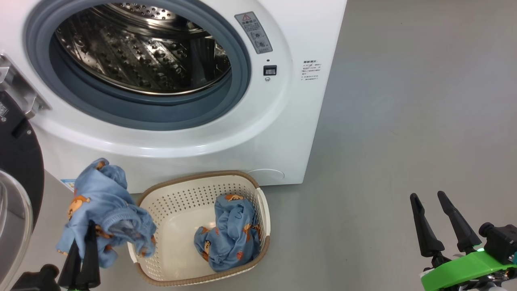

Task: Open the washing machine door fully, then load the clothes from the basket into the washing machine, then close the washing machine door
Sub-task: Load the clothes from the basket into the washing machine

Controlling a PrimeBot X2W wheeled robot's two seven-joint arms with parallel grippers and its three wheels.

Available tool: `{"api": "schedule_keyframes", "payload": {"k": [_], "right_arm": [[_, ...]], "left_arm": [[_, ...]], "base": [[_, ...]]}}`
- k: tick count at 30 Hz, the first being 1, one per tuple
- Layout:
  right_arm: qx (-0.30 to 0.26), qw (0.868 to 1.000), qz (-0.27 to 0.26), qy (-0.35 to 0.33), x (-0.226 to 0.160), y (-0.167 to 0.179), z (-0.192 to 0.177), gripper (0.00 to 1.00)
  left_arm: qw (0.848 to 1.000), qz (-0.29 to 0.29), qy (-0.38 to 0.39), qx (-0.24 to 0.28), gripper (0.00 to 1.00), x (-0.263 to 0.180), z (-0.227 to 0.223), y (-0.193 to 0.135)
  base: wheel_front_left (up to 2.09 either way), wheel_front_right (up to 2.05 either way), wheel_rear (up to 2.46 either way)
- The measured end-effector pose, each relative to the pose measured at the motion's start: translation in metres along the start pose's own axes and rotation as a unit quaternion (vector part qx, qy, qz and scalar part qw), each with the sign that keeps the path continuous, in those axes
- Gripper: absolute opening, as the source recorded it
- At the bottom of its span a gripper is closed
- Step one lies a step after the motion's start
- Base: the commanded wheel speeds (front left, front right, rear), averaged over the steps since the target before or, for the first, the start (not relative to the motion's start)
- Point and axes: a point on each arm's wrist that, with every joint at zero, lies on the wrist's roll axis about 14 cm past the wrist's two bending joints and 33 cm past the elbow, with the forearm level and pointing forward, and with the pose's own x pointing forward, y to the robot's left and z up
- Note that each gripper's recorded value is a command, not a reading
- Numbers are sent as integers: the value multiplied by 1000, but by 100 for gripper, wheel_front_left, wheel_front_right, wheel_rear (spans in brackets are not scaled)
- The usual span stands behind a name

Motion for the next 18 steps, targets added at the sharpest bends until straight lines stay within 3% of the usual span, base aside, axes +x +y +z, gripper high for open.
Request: {"api": "schedule_keyframes", "payload": {"k": [18], "right_arm": [[5, 1000, -5, 11, 5, -1, -9, 100]], "left_arm": [[1000, 7, 12, -9, 0, 5, -10, 0]], "base": [[0, 0, 0]]}}
